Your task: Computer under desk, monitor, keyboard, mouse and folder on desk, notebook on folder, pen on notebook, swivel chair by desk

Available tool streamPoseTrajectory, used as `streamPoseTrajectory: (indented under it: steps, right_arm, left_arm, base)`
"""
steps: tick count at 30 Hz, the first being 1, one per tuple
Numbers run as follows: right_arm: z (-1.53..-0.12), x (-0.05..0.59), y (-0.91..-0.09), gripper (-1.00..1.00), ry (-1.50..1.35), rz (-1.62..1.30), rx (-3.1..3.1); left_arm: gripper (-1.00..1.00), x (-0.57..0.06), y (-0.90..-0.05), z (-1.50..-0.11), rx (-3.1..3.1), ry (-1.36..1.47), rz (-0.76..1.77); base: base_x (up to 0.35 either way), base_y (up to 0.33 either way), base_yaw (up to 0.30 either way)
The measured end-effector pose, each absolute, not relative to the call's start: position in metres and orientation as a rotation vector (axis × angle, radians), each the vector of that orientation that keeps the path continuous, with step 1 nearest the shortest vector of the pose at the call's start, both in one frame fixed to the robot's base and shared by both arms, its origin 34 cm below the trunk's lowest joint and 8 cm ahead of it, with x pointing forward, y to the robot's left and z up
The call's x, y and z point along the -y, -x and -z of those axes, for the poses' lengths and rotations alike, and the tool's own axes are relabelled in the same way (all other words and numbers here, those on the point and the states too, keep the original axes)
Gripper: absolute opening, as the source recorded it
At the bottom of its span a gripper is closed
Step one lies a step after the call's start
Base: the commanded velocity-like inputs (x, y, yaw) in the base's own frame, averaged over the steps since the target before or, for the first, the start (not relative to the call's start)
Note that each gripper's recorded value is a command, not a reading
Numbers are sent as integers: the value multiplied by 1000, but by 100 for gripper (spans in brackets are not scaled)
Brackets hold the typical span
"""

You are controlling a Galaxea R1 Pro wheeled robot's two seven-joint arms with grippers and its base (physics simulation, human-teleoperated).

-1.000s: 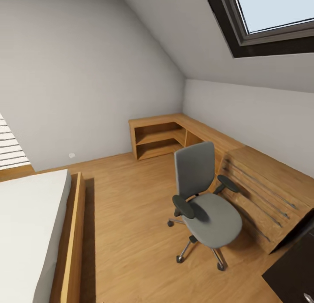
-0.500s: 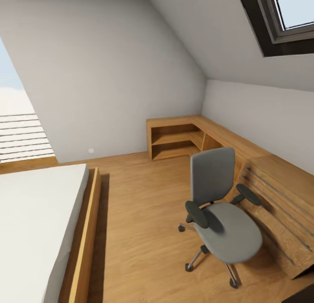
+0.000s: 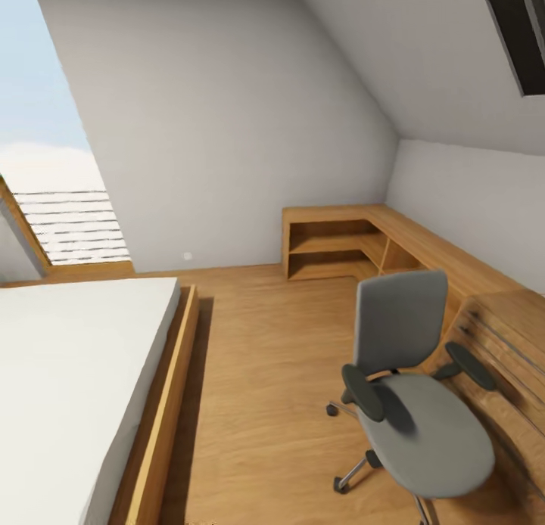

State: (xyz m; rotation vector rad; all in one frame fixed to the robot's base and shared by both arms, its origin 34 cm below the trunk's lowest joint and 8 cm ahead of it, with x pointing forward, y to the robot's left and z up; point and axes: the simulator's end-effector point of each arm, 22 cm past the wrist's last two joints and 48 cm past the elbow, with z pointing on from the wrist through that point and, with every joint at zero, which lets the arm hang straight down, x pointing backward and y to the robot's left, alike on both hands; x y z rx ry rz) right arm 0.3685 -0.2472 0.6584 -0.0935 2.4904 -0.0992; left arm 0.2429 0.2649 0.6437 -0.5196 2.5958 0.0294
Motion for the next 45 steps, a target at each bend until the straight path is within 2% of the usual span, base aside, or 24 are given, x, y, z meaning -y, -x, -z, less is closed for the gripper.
streamPoseTrajectory:
  steps: [25,35,45]
  right_arm:
    - [-656,247,-365,100,96,99,-2501]
    - [-655,249,-364,100,96,102,-2503]
    - [-657,251,-366,100,94,105,-2496]
  left_arm:
    - [100,-264,-239,-642,-2606,521,-30]
    - [100,-264,-239,-642,-2608,519,-31]
    - [100,-255,-244,-643,-2609,460,-3]
  base:
    - [25,-4,265]
    - [1,0,34]
    - [0,0,-176]
